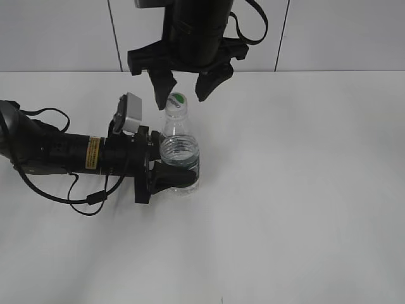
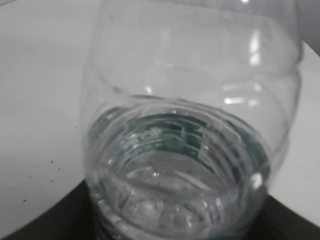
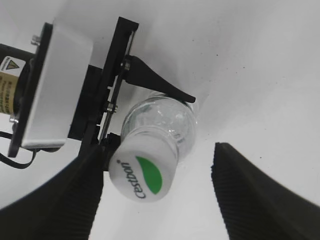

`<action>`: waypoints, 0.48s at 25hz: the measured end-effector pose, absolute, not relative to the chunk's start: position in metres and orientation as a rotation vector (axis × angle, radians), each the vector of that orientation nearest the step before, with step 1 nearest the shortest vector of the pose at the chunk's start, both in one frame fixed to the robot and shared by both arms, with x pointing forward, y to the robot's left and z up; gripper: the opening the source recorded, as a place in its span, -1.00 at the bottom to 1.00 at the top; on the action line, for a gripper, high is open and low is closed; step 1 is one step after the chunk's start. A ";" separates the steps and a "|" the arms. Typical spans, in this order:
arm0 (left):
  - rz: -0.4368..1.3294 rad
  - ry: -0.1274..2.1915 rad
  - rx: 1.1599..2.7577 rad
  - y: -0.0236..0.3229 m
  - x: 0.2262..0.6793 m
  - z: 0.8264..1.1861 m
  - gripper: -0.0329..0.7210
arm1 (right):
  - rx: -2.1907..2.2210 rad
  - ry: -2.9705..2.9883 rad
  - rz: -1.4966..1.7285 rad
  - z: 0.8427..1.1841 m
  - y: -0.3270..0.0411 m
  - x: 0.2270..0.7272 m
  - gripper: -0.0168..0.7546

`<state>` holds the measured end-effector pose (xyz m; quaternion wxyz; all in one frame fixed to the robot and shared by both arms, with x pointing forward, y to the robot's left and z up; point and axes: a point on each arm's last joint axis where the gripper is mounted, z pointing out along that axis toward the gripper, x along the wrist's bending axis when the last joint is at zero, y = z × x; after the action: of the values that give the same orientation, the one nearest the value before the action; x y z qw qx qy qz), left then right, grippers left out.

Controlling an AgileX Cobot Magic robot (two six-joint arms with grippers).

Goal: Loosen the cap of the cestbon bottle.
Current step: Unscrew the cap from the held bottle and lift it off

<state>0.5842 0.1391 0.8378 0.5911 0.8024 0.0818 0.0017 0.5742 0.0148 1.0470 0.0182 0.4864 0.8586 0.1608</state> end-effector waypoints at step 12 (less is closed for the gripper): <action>0.005 0.192 1.867 0.139 0.584 0.838 0.19 | 1.459 2.692 0.507 1.047 0.016 0.574 -0.20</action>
<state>0.5843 0.1392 0.8378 0.5913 0.8023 0.0823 0.0021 0.5735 0.0161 1.0472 0.0191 0.4701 0.8672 0.1633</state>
